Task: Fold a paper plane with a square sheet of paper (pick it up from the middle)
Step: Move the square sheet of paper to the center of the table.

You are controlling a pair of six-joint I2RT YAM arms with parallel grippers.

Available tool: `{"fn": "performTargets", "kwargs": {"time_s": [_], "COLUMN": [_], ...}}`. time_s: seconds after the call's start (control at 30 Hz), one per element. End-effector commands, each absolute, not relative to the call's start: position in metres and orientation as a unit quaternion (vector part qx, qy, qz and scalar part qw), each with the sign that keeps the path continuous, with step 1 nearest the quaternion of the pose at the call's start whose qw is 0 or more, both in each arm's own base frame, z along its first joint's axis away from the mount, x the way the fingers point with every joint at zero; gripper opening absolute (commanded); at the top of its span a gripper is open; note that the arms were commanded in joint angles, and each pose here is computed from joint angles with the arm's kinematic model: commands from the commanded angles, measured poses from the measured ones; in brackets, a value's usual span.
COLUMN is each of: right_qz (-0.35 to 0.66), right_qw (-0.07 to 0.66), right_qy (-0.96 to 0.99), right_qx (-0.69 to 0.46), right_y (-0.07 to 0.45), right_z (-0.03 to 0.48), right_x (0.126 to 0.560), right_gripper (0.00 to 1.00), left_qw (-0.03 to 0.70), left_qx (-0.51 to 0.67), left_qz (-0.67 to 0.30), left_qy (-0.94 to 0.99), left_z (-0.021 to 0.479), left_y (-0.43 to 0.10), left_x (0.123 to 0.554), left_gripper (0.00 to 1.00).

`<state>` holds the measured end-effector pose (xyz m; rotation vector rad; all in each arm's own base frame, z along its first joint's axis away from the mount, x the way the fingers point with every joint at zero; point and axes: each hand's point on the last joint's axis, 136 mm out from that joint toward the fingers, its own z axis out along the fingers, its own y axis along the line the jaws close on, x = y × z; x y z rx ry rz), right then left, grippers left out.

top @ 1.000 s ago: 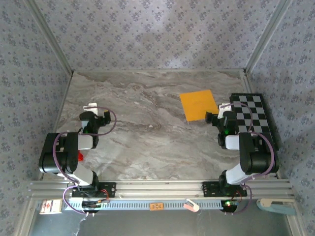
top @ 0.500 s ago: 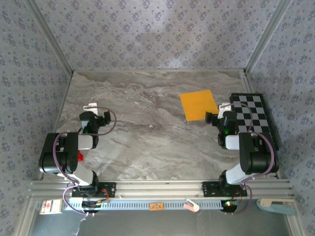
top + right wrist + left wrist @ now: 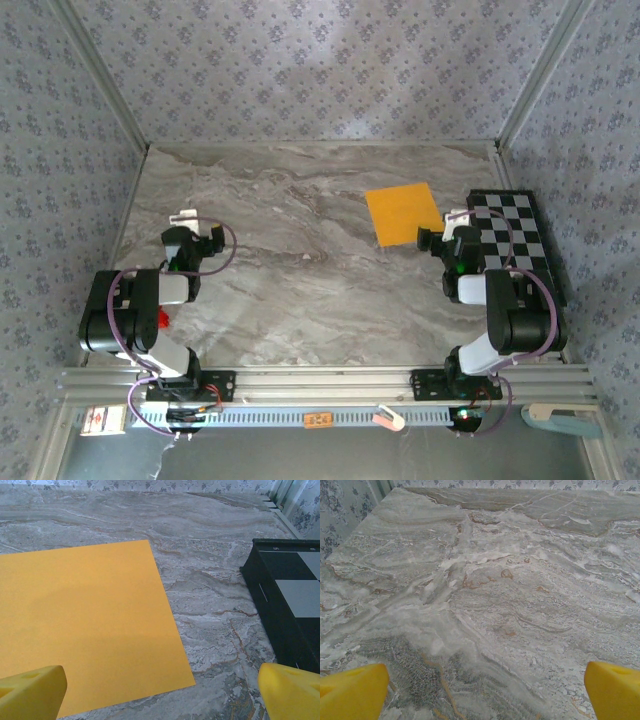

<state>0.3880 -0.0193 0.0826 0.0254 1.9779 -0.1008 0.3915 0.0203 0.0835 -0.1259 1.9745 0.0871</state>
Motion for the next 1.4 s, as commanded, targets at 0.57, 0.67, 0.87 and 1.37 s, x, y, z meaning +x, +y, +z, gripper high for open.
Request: {"fn": "performTargets", "kwargs": {"time_s": [0.57, 0.67, 0.87, 1.37], "right_qz": [-0.037, -0.011, 0.064, 0.085], "right_qw": [0.531, 0.522, 0.401, 0.221], "right_qy": [0.845, 0.853, 0.909, 0.96], "right_qx": [-0.049, -0.013, 0.095, 0.147], "right_y": [0.019, 0.03, 0.046, 0.069], "right_z": [0.146, 0.167, 0.148, 0.064], "right_x": [0.402, 0.411, 0.436, 0.493], "right_gripper": [1.0, 1.0, 1.0, 1.0], "left_qw": [0.553, 0.559, 0.488, 0.383], "left_qx": [-0.037, -0.062, -0.137, -0.157], "left_qz": [-0.017, -0.07, -0.168, -0.271], "left_qy": [0.832, 0.824, 0.846, 0.869], "left_z": [0.163, 0.195, 0.211, 0.164], "left_y": [0.001, -0.01, -0.029, -0.065], "left_x": [0.404, 0.406, 0.417, 0.431], "left_gripper": [1.0, 1.0, 1.0, 1.0]}}
